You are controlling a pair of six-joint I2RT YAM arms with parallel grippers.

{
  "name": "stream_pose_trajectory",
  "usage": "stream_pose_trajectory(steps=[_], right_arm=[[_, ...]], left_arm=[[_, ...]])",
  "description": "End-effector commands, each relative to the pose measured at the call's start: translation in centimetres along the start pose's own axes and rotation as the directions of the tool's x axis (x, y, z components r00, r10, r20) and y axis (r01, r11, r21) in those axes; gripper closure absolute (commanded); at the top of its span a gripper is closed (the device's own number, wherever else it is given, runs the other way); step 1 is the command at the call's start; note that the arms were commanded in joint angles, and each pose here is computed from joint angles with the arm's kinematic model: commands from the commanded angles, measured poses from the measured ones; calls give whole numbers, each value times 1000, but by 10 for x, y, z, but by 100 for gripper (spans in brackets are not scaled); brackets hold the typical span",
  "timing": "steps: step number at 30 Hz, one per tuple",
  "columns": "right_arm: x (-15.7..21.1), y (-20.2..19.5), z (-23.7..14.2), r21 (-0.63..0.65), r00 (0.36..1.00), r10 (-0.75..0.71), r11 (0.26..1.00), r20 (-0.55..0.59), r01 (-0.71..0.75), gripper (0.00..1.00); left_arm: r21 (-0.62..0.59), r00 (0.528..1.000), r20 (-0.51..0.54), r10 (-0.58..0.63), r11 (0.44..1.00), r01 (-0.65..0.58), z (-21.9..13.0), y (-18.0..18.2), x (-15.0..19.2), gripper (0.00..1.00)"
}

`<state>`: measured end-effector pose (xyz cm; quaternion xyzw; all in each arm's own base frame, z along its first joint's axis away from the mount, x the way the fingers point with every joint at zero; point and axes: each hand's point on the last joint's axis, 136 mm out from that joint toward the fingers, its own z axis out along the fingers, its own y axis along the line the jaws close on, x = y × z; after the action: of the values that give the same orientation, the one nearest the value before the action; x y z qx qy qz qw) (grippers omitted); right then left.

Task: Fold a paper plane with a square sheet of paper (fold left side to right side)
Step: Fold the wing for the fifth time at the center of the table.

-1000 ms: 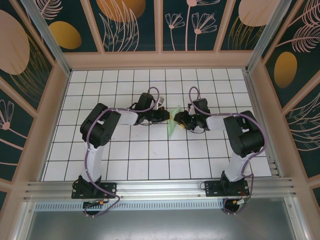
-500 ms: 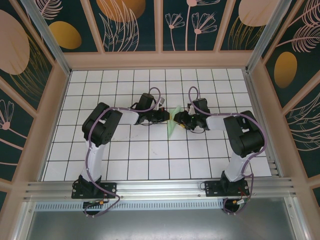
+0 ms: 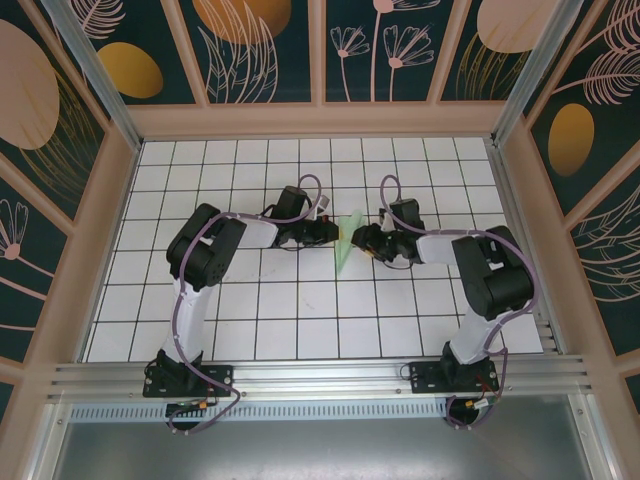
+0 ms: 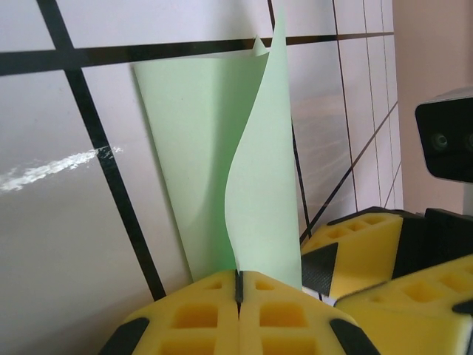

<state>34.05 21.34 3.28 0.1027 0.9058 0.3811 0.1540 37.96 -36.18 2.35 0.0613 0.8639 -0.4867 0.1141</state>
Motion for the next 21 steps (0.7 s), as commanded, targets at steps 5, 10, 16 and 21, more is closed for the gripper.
stream_pose_trajectory(steps=[5,10,16,21], right_arm=[[-20,9,-24,-21,998,-14,1000,69,16,57],[-40,34,-28,-87,993,-30,995,112,40,62],[-53,47,-16,-121,993,-26,992,114,40,67],[-60,58,-1,-140,994,-39,989,100,52,68]], left_arm=[[-60,1000,13,0,998,1,3,25,-5,100],[-75,1000,21,-2,997,3,3,29,-6,100],[-86,1000,30,-3,996,5,1,32,-9,100],[-98,999,35,-6,995,9,1,36,-10,100]])
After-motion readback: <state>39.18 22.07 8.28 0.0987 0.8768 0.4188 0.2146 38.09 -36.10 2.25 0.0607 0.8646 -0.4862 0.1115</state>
